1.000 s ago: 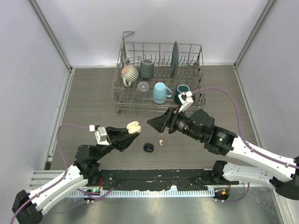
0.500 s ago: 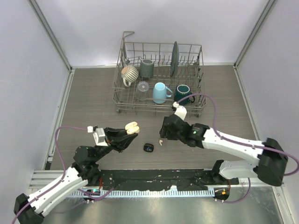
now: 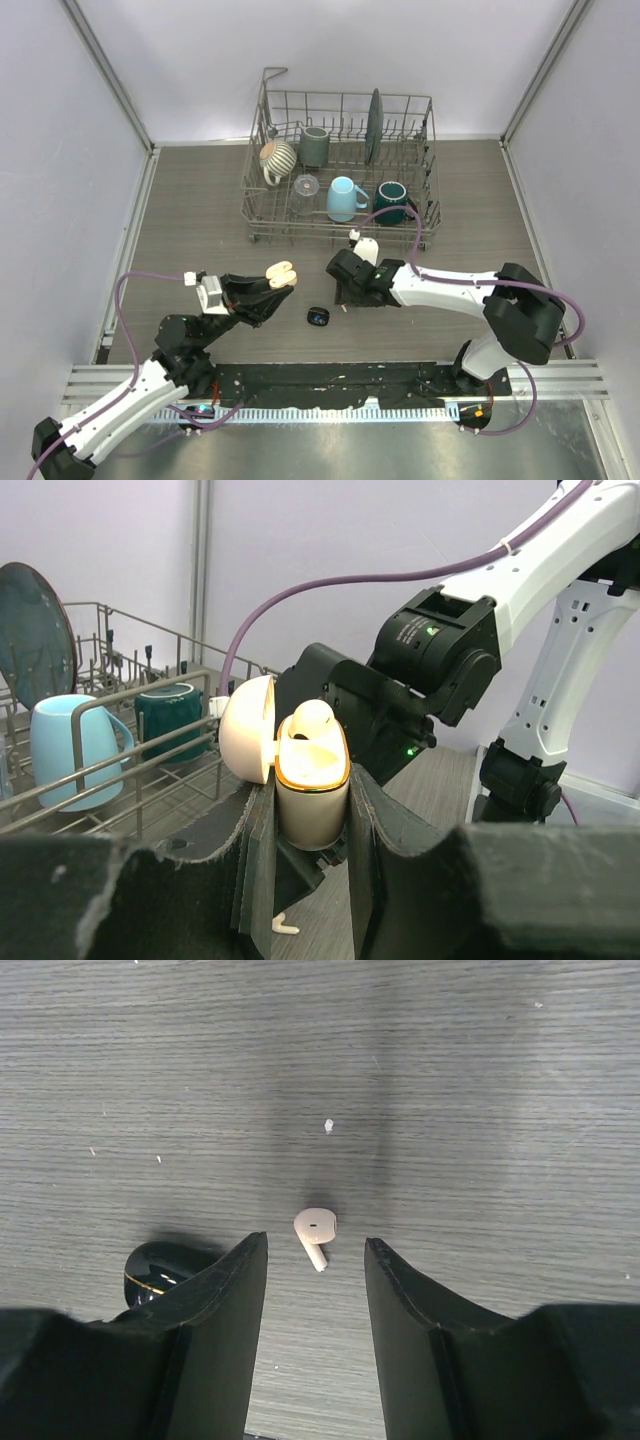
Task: Insert the wireless bluetooth earbuds into the charging case
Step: Pick up the earbud from the center of the board.
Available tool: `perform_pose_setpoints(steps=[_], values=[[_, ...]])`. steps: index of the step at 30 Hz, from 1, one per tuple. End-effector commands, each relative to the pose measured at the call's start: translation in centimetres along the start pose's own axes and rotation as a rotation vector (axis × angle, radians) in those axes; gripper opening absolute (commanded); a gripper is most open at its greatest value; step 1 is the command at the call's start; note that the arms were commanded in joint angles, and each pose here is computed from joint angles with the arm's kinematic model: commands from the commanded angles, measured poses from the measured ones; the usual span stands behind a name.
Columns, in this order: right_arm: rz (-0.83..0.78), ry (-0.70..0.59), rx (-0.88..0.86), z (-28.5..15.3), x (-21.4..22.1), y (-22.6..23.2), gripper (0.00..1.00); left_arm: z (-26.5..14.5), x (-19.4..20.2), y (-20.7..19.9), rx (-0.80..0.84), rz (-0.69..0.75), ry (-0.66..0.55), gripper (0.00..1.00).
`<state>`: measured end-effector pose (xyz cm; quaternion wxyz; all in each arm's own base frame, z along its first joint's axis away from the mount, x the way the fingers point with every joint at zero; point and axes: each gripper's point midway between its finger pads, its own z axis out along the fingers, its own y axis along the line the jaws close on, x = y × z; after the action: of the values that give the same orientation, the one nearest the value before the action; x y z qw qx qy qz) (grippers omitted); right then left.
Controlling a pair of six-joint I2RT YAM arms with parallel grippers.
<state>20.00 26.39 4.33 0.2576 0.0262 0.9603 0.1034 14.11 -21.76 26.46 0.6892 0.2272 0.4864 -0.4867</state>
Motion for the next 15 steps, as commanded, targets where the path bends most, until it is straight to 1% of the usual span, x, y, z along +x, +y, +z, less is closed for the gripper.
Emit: perform_pose_setpoints(steps=[1, 15], values=[[0.033, -0.019, -0.042, 0.1, -1.0, 1.8, 0.48, 0.0, -1.1, -0.2, 0.000, 0.008, -0.035, 0.00], [0.039, -0.003, -0.022, 1.1, -0.5, 1.7, 0.41, -0.1, -1.0, -0.1, -0.007, 0.007, -0.035, 0.00]])
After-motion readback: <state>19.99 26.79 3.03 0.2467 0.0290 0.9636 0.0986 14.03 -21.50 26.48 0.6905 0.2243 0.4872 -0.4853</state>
